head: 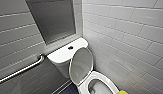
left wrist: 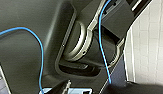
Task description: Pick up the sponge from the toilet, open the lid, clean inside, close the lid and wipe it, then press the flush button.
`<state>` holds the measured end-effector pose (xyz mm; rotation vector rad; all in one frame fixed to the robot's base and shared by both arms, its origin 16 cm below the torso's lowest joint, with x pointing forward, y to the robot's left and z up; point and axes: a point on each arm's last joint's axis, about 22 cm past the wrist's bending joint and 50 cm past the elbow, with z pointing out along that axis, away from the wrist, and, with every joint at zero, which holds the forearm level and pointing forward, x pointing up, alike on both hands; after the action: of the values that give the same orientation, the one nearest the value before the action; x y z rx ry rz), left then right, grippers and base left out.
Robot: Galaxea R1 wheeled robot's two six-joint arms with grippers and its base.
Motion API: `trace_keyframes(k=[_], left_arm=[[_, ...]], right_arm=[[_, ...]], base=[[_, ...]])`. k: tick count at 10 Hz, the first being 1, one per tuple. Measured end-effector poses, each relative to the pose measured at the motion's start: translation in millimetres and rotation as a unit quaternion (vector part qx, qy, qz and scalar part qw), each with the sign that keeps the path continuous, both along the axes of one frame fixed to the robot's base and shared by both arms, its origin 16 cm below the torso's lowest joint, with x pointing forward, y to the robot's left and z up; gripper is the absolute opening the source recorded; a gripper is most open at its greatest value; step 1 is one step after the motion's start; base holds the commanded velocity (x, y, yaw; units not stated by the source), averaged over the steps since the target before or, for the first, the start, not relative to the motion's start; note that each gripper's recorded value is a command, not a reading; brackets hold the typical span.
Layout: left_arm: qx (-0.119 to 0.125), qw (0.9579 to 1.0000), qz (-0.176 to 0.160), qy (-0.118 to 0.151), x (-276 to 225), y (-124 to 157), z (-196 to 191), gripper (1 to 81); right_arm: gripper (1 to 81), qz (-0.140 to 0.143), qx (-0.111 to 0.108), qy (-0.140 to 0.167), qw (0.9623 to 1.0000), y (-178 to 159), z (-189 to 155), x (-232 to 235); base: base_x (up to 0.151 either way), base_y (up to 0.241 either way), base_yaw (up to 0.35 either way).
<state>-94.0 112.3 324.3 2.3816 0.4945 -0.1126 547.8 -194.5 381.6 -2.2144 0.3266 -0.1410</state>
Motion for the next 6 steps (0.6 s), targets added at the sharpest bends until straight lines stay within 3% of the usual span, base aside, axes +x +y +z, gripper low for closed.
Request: trace_keyframes(k=[2, 6], left_arm=[[0.003, 1.0, -0.003, -0.001, -1.3, 2.4, -2.4, 81.1], [0.002, 1.0, -0.002, 0.0, -1.2, -1.8, -2.5, 81.1]], right_arm=[[1.0, 0.014, 0.031, -0.039, 0.9986, 40.2, 30.6, 41.1], [1.0, 0.065, 0.07, -0.076, 0.9925, 154.9, 56.3, 90.0]], base=[[0.0, 0.0, 0.0], [0.0, 0.0, 0.0]])
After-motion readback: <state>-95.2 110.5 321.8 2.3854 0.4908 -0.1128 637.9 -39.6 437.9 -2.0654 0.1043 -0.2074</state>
